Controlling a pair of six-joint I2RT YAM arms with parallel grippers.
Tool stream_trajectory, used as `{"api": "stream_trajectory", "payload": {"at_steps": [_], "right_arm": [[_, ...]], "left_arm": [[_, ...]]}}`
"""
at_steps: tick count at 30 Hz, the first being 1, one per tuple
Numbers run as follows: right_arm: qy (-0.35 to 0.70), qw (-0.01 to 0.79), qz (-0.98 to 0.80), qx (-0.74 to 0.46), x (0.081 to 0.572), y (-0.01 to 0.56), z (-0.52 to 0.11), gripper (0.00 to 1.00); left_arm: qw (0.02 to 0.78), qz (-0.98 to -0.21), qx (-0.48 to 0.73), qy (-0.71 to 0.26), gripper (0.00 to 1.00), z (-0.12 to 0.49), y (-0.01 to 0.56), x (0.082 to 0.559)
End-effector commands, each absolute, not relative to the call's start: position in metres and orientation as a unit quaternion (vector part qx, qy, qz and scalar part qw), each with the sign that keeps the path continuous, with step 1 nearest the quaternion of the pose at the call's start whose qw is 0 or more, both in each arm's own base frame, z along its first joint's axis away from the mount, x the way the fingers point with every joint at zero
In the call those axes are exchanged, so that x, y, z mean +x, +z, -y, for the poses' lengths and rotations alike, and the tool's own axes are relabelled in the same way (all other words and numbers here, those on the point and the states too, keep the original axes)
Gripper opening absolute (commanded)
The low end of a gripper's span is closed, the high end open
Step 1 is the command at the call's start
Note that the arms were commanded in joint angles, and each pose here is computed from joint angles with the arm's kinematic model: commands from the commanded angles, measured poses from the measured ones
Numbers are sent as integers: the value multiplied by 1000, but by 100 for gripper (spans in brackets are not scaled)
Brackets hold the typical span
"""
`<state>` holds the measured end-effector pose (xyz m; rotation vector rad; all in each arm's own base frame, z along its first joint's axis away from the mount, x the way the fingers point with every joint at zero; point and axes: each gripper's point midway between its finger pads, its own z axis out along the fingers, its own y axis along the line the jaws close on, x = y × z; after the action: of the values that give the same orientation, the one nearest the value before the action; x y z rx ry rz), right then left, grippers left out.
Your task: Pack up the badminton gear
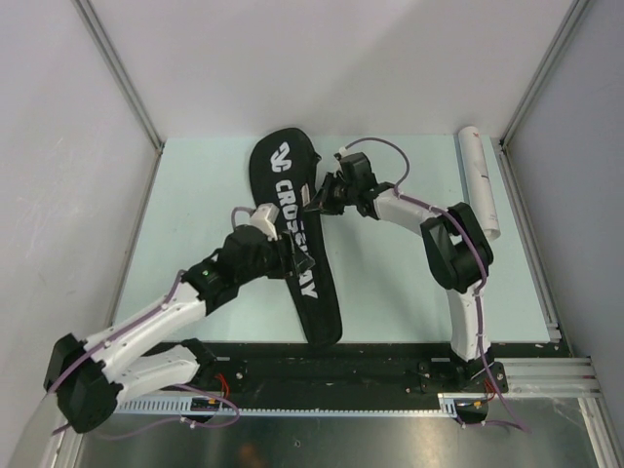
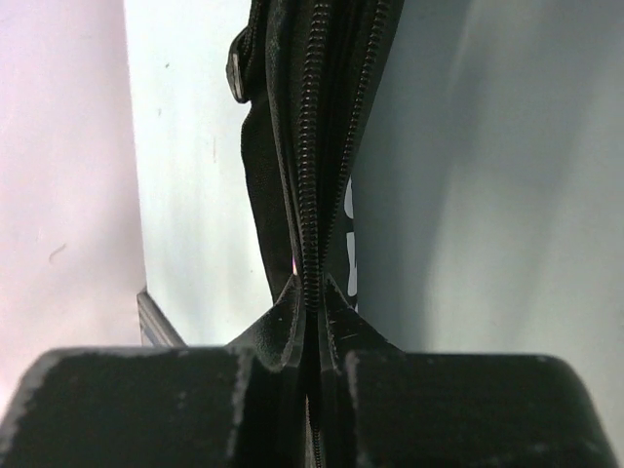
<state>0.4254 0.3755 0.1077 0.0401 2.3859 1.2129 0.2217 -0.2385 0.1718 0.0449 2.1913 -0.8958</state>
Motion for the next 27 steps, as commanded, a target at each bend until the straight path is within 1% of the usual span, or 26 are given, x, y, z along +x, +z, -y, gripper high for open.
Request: {"api": "stream_trajectory", "payload": {"at_steps": [1, 2, 3, 5, 7, 8, 9, 10, 13, 16, 22, 24, 25, 26, 27], "right_arm": [[390, 287, -873, 49, 426, 161, -367, 0], [366, 303, -877, 65, 429, 162, -363, 0], [352, 302, -883, 75, 425, 164, -361, 0], [327, 324, -883, 94, 421, 177, -360, 0], [313, 325, -886, 110, 416, 188, -360, 0], [287, 329, -891, 122, 413, 187, -356, 0], [285, 328, -892, 125, 411, 190, -357, 0], [291, 329, -888, 138, 411, 201, -360, 0], [295, 319, -887, 159, 402, 209, -362, 0], [300, 323, -882, 166, 393, 221, -363, 0], [317, 324, -869, 199, 379, 242, -361, 0], [320, 328, -864, 208, 372, 247, -361, 0], [318, 338, -860, 211, 372, 250, -360, 0], [316, 340, -861, 207, 369, 246, -360, 0], [320, 344, -863, 187, 366, 250, -359, 4]], "left_arm": [[398, -861, 52, -313, 71, 245, 178, 240], [408, -862, 43, -299, 72, 242, 178, 247], [418, -856, 52, -301, 74, 245, 186, 251], [419, -857, 62, -293, 76, 247, 185, 255], [424, -852, 75, -298, 80, 253, 191, 257], [425, -851, 80, -299, 80, 255, 192, 259], [428, -848, 88, -299, 83, 257, 193, 260], [432, -845, 94, -300, 84, 260, 194, 262], [437, -846, 109, -288, 86, 264, 188, 268], [443, -850, 118, -260, 84, 265, 179, 275], [473, -857, 95, -181, 64, 249, 163, 290], [476, -857, 86, -180, 51, 249, 163, 292], [475, -857, 86, -179, 42, 250, 162, 293], [474, -858, 87, -179, 22, 250, 162, 293], [474, -857, 86, -180, 13, 250, 162, 293]]}}
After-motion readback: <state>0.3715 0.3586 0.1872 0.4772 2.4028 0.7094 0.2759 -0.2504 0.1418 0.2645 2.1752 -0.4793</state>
